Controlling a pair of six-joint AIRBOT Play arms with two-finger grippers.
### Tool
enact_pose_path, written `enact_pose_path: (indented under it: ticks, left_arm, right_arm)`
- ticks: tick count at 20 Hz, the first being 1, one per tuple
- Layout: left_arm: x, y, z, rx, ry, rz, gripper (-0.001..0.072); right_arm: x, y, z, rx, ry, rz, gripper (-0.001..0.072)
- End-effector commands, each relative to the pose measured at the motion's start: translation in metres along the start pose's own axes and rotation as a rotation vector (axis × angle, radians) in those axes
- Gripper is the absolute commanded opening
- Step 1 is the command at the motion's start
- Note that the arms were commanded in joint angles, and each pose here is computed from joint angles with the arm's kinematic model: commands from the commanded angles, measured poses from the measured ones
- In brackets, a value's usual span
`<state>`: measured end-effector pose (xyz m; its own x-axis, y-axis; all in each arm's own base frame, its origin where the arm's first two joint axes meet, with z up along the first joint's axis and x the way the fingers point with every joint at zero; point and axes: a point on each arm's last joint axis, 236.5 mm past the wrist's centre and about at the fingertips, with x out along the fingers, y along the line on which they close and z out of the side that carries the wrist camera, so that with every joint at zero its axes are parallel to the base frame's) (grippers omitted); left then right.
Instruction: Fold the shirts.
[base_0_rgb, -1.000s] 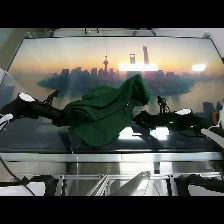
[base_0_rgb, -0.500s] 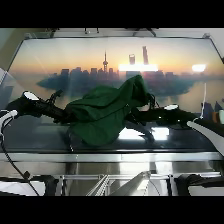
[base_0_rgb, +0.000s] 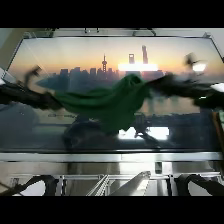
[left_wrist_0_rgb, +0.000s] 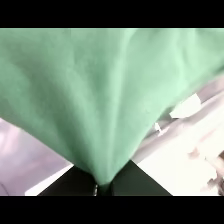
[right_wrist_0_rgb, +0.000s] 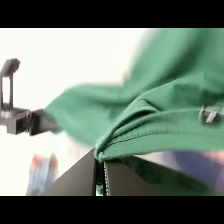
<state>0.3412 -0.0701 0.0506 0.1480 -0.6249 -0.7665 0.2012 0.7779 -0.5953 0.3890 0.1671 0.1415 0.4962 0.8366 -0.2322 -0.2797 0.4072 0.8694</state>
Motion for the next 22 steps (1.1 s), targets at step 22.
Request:
enact_pose_path:
  ticks: [22]
  left_arm:
    - [-0.078,-0.069,0.027,0.162,-0.029,-0.171,0.0025]
  right_arm:
    - [-0.101,-0.015,0.070,-0.257,-0.204,-0.305,0.0020]
